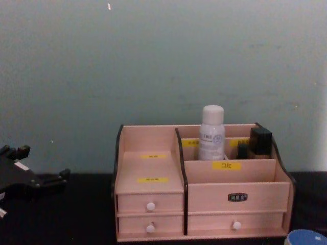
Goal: Pick up the facial cleanser and watermelon frost from the table and place them into the tiered storage box.
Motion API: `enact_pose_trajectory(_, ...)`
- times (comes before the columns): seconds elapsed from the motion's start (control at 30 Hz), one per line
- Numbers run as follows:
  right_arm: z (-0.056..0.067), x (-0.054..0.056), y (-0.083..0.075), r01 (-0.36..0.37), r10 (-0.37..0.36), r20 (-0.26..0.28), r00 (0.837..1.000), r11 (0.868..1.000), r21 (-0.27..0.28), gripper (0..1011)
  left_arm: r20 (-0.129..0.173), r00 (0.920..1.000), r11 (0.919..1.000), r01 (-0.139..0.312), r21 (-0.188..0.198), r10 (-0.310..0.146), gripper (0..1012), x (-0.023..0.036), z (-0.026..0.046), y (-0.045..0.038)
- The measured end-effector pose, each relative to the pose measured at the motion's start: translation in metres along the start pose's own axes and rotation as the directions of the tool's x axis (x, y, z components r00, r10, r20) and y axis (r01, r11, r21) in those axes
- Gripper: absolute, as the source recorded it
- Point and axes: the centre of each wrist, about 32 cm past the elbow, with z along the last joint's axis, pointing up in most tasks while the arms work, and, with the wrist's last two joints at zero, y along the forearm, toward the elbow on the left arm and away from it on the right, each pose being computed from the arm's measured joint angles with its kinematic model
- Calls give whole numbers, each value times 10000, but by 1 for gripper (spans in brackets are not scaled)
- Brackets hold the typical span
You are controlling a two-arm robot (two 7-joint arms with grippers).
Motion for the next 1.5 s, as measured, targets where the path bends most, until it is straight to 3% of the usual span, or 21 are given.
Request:
enact_pose_trajectory(0.77, 1, 0, -1, -22, 22, 3, 10000, 10000, 4, 1000, 0, 10000, 10000, 0, 0, 0, 1001, 0, 0, 0)
enact_pose_trajectory(1.13, 2, 1, 0, -24, 24, 1, 10000, 10000, 13, 787, 0, 10000, 10000, 0, 0, 0, 1001, 0, 0, 0)
enact_pose_trajectory(1.17, 2, 0, 0, -23, 23, 0, 10000, 10000, 13, 734, 0, 10000, 10000, 0, -1, 0, 1001, 0, 0, 0)
enact_pose_trajectory(1.5, 1, 1, 0, -22, 22, -2, 10000, 10000, 13, 729, 0, 10000, 10000, 0, 0, 0, 1001, 0, 0, 0)
